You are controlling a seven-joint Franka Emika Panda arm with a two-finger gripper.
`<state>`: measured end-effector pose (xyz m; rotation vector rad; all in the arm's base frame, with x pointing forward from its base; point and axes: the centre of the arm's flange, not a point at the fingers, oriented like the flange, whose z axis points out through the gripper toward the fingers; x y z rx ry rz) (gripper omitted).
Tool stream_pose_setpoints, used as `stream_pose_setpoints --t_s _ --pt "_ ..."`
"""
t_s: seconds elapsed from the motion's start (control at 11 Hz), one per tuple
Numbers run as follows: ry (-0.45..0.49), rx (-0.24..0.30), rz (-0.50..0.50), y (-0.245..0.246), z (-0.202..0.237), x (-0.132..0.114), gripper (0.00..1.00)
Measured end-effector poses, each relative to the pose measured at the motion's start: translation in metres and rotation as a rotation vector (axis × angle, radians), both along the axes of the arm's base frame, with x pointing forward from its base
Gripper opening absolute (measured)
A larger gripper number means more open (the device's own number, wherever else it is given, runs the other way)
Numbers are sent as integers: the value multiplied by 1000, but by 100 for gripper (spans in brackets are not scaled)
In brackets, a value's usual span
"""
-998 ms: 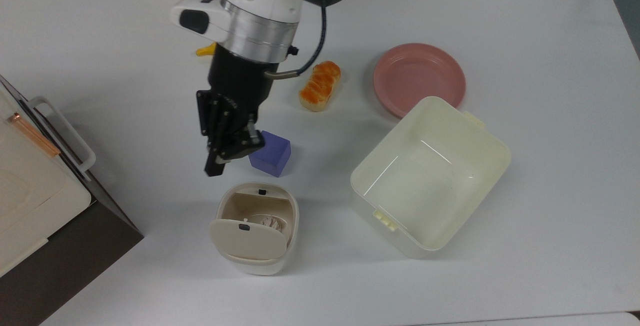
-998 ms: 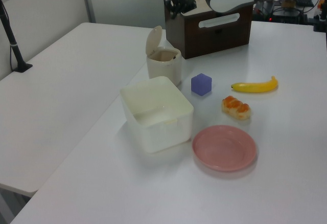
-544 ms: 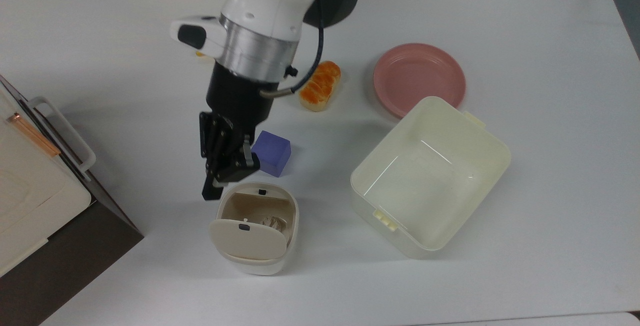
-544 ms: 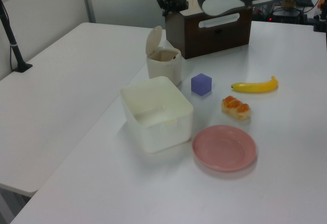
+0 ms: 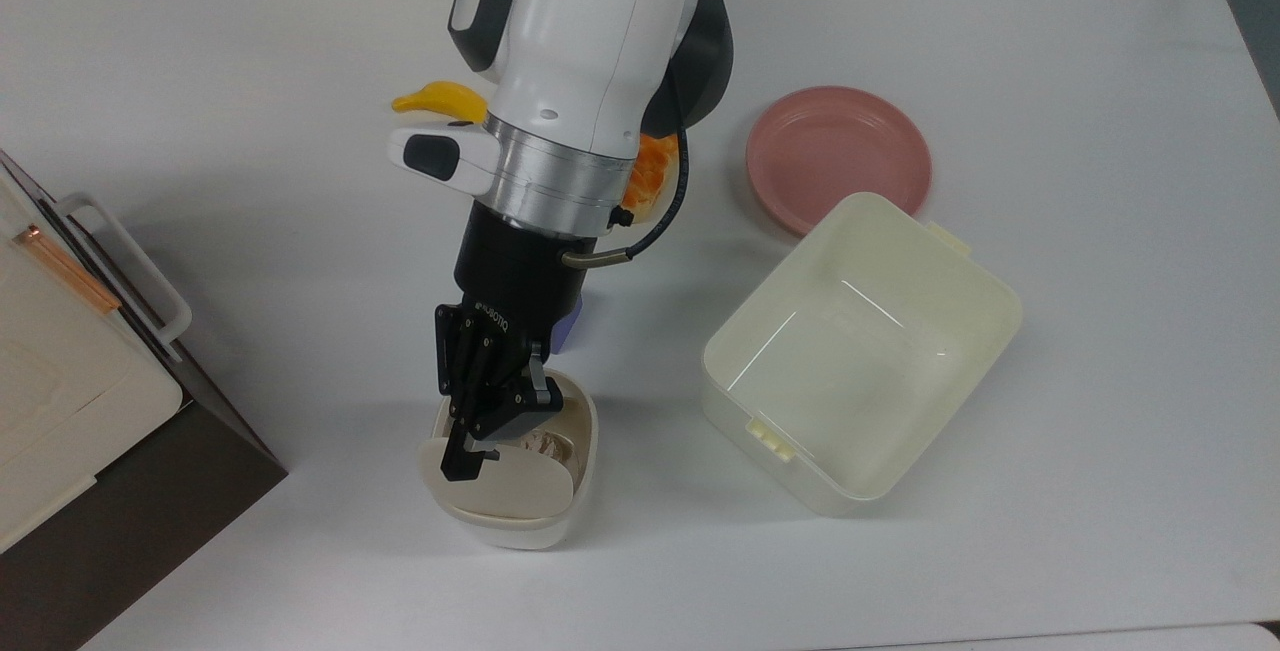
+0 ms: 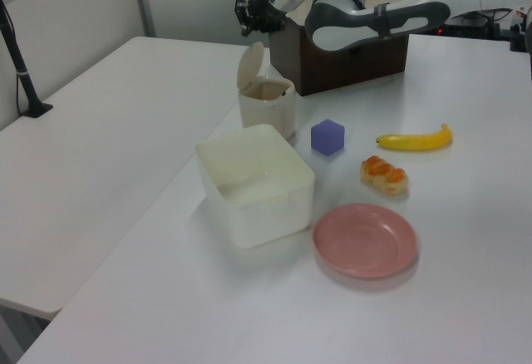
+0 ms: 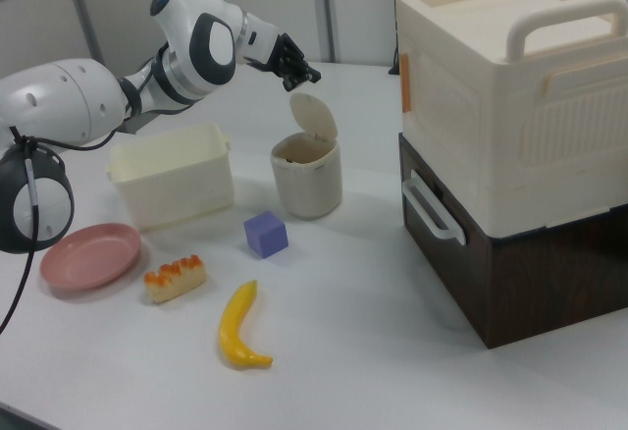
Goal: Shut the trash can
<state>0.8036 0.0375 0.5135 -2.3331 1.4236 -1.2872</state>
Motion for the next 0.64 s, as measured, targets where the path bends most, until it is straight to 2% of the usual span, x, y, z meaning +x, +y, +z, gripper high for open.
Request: stream_pose_setpoints --t_s 0.18,0.64 --pt "17 -19 16 1 -7 1 0" --pt "175 -158 121 -7 -42 1 0"
